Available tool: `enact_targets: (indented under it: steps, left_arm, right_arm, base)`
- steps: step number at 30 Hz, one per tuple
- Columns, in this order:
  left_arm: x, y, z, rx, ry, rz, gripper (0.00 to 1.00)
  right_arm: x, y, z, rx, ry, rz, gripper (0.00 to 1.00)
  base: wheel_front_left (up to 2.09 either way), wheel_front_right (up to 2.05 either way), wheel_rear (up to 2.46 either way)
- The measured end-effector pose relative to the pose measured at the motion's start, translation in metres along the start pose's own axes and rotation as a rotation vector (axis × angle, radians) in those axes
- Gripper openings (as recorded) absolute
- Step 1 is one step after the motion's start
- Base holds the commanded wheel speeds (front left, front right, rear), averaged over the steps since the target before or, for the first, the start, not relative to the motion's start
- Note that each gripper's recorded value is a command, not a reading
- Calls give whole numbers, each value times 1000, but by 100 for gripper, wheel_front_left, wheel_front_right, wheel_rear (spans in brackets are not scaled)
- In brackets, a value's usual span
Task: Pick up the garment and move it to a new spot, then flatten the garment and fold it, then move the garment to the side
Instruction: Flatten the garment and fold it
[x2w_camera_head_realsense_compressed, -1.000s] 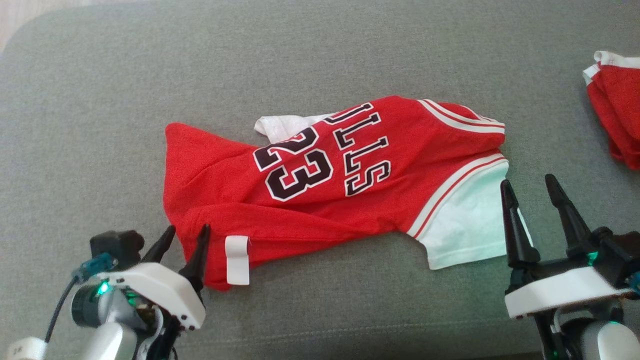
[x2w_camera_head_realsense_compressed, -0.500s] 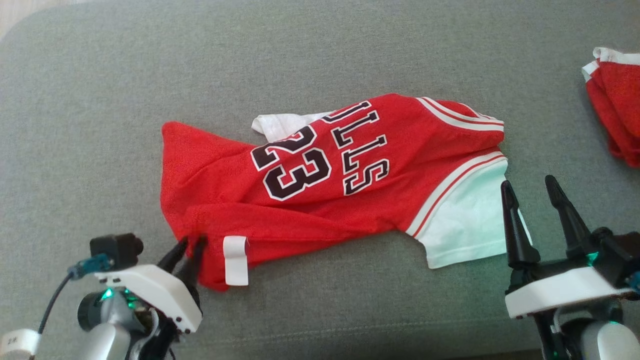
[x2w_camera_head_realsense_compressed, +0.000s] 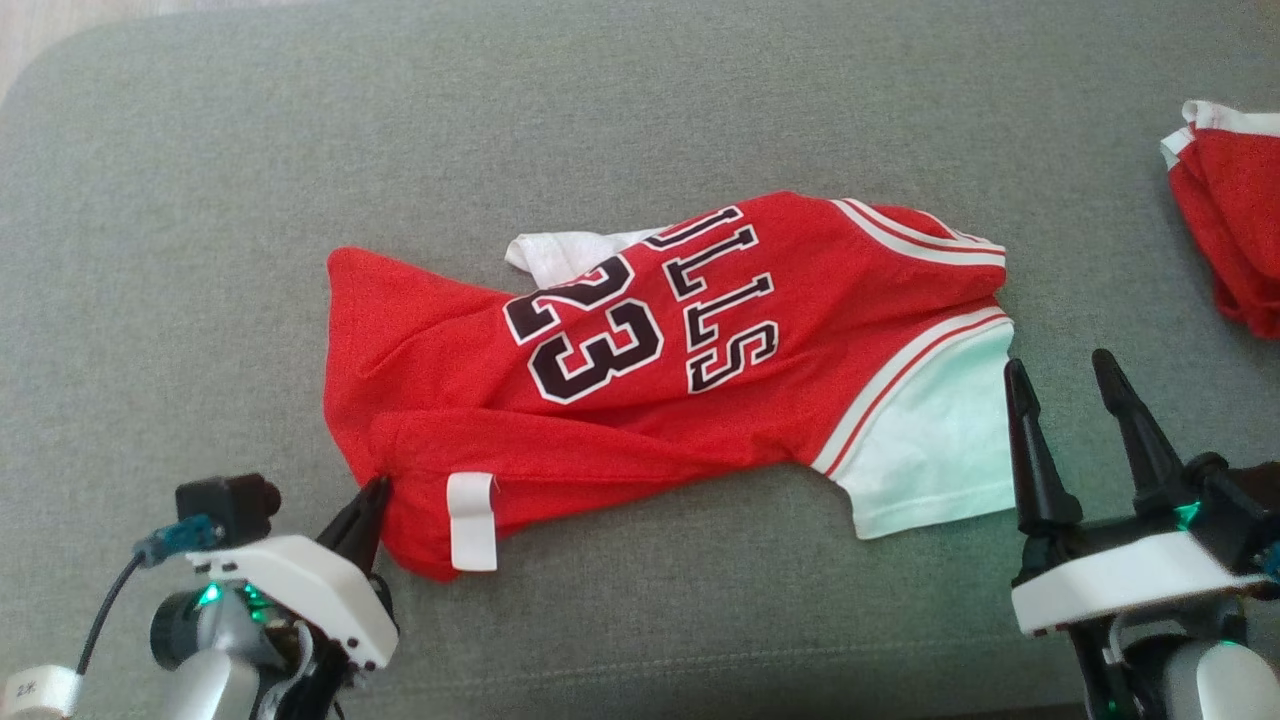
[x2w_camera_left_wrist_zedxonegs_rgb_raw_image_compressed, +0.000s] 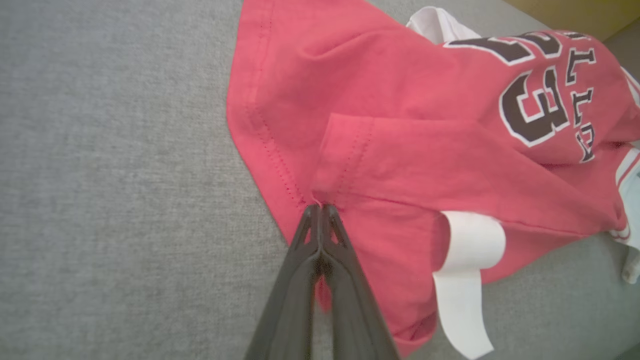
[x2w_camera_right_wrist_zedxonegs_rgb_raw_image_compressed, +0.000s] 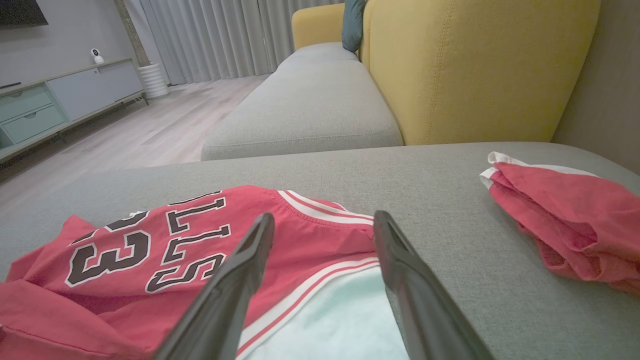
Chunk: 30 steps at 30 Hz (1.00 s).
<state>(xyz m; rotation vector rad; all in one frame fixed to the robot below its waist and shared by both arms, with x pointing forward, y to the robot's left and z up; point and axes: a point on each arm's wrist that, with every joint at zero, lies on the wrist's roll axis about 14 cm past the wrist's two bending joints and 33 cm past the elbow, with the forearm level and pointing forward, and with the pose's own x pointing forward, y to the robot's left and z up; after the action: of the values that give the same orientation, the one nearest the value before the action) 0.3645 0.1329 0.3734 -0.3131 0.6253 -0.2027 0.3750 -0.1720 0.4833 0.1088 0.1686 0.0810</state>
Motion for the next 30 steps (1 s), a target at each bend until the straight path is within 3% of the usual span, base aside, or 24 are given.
enact_targets:
  steps: [6,14,23,30]
  left_arm:
    - [-3,-3,20,33,-98,-4,0]
    - [-22,-31,86,101,-383,-56,0]
    - [-31,-33,83,112,-385,-38,0]
    - [-26,-35,77,110,-359,-47,0]
  right_arm:
    - [0,1,2,-1,-7,4,100]
    - [-3,-7,1,4,3,-20,100]
    - [-39,-34,-94,78,371,-117,100]
    - [-36,-47,-115,109,438,-161,100]
  base:
    - [0,0,0]
    - [0,0,0]
    - [0,0,0]
    - [0,0,0]
